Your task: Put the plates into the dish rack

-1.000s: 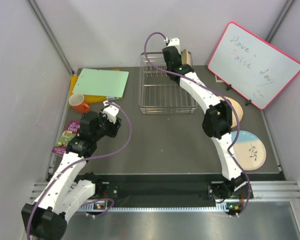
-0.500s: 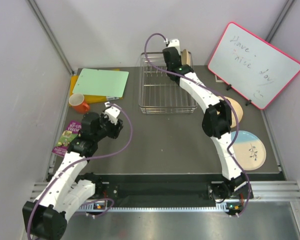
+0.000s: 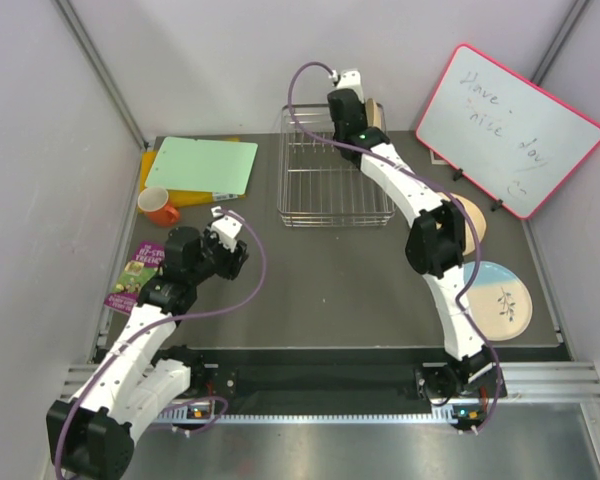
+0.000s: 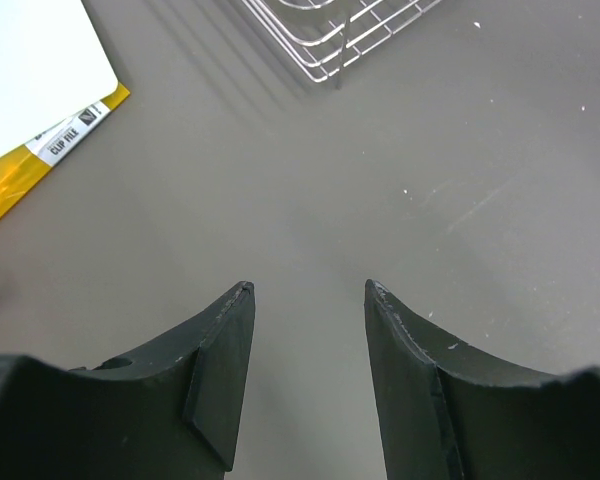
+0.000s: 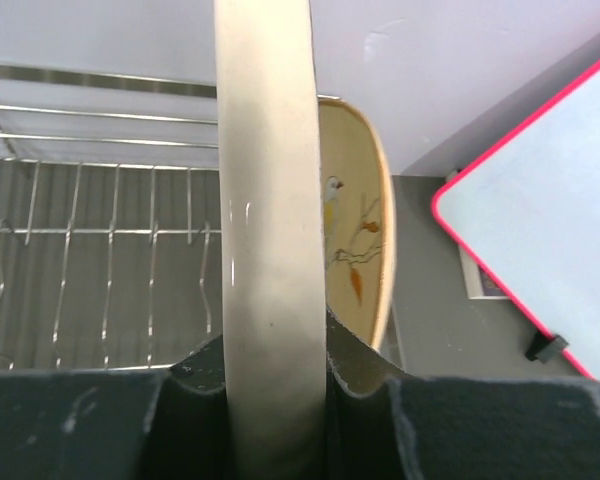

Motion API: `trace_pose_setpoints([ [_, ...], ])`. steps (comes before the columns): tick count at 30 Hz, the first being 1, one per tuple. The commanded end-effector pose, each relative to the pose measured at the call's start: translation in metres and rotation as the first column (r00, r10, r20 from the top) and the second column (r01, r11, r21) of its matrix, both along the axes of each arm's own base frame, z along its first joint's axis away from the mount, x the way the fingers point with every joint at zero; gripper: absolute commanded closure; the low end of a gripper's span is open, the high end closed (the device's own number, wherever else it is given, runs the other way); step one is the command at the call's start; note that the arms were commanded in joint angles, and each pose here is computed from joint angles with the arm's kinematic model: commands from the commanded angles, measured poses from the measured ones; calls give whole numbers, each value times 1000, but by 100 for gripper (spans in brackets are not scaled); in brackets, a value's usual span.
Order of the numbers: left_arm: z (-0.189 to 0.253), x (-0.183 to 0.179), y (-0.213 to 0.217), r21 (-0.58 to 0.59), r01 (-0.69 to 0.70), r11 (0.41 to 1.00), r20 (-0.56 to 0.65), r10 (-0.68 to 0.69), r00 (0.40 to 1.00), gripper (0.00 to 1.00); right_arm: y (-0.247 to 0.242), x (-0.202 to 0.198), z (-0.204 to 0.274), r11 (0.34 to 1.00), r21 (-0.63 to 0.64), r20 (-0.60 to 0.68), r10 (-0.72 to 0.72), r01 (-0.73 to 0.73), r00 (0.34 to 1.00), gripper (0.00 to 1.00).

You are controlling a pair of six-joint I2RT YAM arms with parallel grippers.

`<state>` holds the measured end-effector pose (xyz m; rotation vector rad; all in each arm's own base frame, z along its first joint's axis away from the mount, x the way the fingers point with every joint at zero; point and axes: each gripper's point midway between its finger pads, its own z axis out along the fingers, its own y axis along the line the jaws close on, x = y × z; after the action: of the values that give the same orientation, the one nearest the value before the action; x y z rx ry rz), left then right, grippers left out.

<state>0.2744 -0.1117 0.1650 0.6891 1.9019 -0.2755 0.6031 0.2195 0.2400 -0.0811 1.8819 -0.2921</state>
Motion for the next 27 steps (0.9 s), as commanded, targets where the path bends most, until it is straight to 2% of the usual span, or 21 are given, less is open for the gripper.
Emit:
trace_pose_setpoints([
  [1,9,3,-4,-32,10,999,43,-8,999,47,-28,-18,143,989,131,291,-105,69,951,100],
  [14,5,3,-2,-20,2,1000,21,-1,1000,47,-28,4,86,993,112,183,-60,40,981,100],
  [18,2,3,-1,-16,-3,1000,9,3,1000,47,-31,14,66,988,148,150,-66,43,986,100],
  [27,-7,7,-3,-10,3,1000,-19,-3,1000,47,-23,21,56,985,172,129,-1,-21,992,100],
])
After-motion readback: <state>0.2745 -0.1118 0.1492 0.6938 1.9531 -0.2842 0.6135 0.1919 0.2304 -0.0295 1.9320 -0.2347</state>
